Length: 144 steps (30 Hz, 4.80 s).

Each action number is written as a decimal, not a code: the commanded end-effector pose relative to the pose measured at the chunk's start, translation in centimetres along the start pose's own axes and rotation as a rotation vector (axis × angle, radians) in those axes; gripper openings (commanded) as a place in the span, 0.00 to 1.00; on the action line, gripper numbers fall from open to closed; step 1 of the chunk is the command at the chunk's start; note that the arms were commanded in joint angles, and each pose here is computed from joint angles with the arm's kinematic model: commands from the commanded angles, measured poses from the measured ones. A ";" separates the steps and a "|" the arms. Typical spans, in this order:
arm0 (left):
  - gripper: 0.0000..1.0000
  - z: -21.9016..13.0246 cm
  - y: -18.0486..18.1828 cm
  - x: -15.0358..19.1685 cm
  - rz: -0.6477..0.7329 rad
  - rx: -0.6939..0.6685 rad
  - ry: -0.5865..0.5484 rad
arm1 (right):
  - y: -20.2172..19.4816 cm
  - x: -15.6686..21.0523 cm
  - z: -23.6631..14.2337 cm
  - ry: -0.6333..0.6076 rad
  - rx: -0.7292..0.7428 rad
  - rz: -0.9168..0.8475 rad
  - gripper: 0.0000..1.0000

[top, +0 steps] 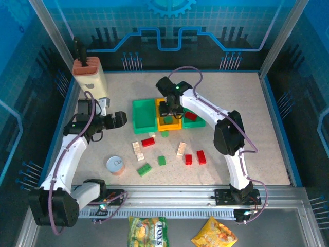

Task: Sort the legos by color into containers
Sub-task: Move the container to the top-center of the table, then pick up the lego from the center of the table, then place the lego in the container.

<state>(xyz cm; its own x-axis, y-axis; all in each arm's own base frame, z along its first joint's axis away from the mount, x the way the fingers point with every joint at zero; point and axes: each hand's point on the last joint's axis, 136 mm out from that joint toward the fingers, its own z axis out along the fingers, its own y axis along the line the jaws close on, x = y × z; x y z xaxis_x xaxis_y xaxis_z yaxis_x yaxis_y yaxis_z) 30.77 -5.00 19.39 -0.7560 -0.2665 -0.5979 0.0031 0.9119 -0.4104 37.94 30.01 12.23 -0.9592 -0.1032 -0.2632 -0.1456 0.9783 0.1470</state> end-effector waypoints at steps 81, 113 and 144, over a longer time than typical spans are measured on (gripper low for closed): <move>0.54 18.0 -5.8 11.8 0.063 -0.445 0.470 | -12.4 4.1 -10.7 -0.218 -0.184 0.227 0.34; 0.34 17.6 -6.6 9.8 0.073 -0.406 0.420 | -12.8 4.6 -11.2 -0.232 -0.173 0.235 0.32; 0.34 20.0 -5.5 -3.8 0.125 -0.314 0.320 | -14.4 7.9 -4.3 -0.086 -0.089 0.153 0.36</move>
<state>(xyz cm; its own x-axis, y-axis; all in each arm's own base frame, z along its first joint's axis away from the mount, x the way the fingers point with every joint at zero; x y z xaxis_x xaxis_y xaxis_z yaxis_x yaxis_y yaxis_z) 46.53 -15.12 11.24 -0.9036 -0.1231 -0.4103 -0.0898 0.9910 -0.0997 31.35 14.89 12.64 -0.9488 0.0750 -0.3068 -0.0209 0.9543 0.2980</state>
